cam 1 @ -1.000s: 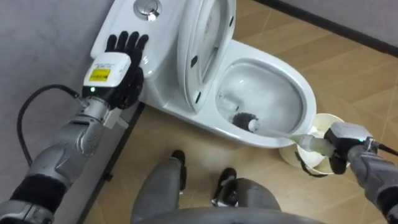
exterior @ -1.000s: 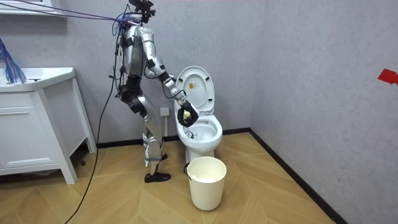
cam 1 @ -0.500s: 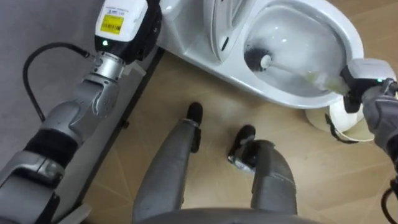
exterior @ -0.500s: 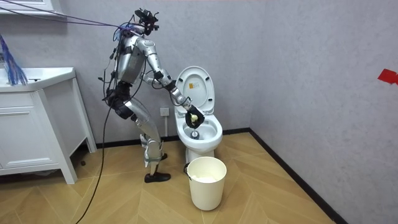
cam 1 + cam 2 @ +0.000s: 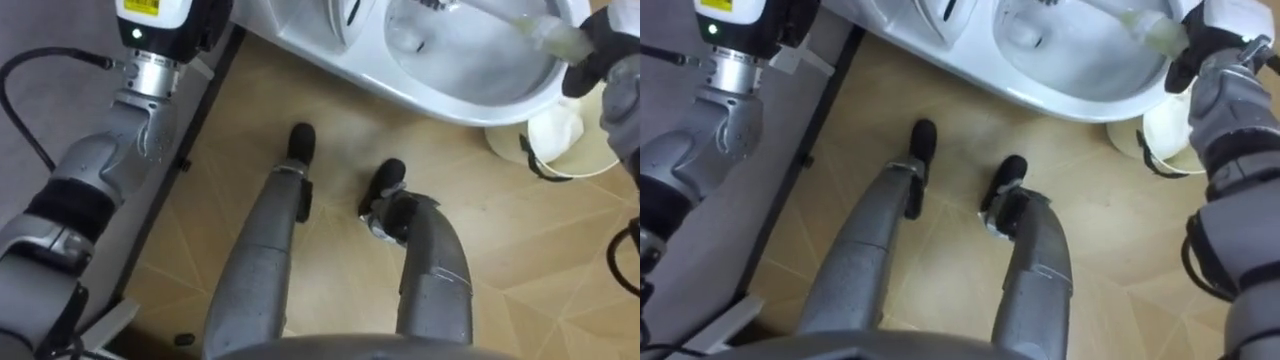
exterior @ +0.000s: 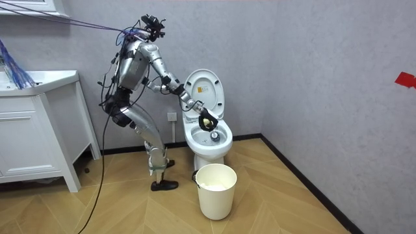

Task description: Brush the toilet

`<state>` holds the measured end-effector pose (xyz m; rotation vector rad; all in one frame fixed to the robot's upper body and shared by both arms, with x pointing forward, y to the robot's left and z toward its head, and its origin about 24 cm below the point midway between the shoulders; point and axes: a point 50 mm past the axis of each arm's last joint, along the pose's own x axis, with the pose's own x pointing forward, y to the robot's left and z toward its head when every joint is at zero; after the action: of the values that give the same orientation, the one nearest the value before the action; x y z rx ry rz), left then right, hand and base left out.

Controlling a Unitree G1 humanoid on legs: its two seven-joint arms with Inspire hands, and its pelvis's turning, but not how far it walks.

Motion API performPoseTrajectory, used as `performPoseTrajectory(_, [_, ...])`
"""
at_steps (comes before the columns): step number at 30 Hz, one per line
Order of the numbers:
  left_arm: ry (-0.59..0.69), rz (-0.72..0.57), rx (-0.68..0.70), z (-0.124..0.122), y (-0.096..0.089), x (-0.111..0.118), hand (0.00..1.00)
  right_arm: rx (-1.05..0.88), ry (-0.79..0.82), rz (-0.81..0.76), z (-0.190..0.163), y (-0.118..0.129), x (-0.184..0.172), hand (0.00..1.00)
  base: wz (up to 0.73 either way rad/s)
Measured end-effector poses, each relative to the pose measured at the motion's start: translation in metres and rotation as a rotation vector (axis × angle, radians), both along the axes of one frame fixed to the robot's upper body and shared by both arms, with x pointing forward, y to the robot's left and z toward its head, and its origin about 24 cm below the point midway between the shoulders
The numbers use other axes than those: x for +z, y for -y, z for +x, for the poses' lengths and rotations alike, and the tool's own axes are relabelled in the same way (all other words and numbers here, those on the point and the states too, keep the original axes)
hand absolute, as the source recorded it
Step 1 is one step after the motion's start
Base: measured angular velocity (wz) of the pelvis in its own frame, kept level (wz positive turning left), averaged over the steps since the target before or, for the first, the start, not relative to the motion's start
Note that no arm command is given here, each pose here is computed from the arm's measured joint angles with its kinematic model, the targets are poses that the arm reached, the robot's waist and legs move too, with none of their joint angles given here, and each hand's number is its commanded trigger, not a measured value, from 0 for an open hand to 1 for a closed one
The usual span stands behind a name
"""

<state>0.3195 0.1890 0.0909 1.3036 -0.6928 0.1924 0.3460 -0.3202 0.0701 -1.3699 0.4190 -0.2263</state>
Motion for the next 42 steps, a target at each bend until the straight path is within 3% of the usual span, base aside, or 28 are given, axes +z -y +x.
performPoseTrajectory(8, [0.007, 0.039, 0.059, 0.002, -0.007, -0.003, 0.00, 0.088, 0.031, -0.093, 0.009, -0.012, 0.013, 1.00, -0.46])
performPoseTrajectory(12, [0.015, 0.085, 0.017, 0.014, 0.014, 0.008, 0.00, 0.141, -0.049, -0.189, -0.004, -0.014, -0.011, 1.00, 0.48])
performPoseTrajectory(14, [0.002, 0.084, 0.009, 0.016, 0.022, 0.008, 0.00, 0.193, -0.103, -0.312, -0.010, -0.019, -0.022, 1.00, 0.42])
performPoseTrajectory(18, [-0.053, 0.080, 0.019, 0.018, 0.021, 0.007, 0.00, 0.229, -0.104, -0.412, -0.012, -0.032, -0.025, 1.00, -0.12])
performPoseTrajectory(24, [-0.003, 0.060, -0.056, 0.014, 0.034, 0.019, 0.00, 0.368, -0.075, -0.435, -0.021, -0.066, -0.020, 1.00, -0.19])
performPoseTrajectory(29, [-0.032, 0.056, -0.016, 0.006, 0.022, 0.008, 0.00, 0.400, -0.130, -0.380, -0.028, -0.082, -0.024, 1.00, -0.12])
performPoseTrajectory(34, [-0.049, 0.057, -0.017, 0.003, 0.022, 0.005, 0.00, 0.424, -0.173, -0.339, -0.030, -0.094, -0.026, 1.00, -0.02])
performPoseTrajectory(39, [-0.047, 0.054, -0.014, 0.003, 0.022, 0.006, 0.00, 0.419, -0.194, -0.329, -0.030, -0.093, -0.026, 1.00, -0.05])
performPoseTrajectory(42, [-0.045, 0.061, -0.012, 0.002, 0.021, 0.005, 0.00, 0.342, -0.246, -0.246, -0.028, -0.070, -0.042, 1.00, 0.09])
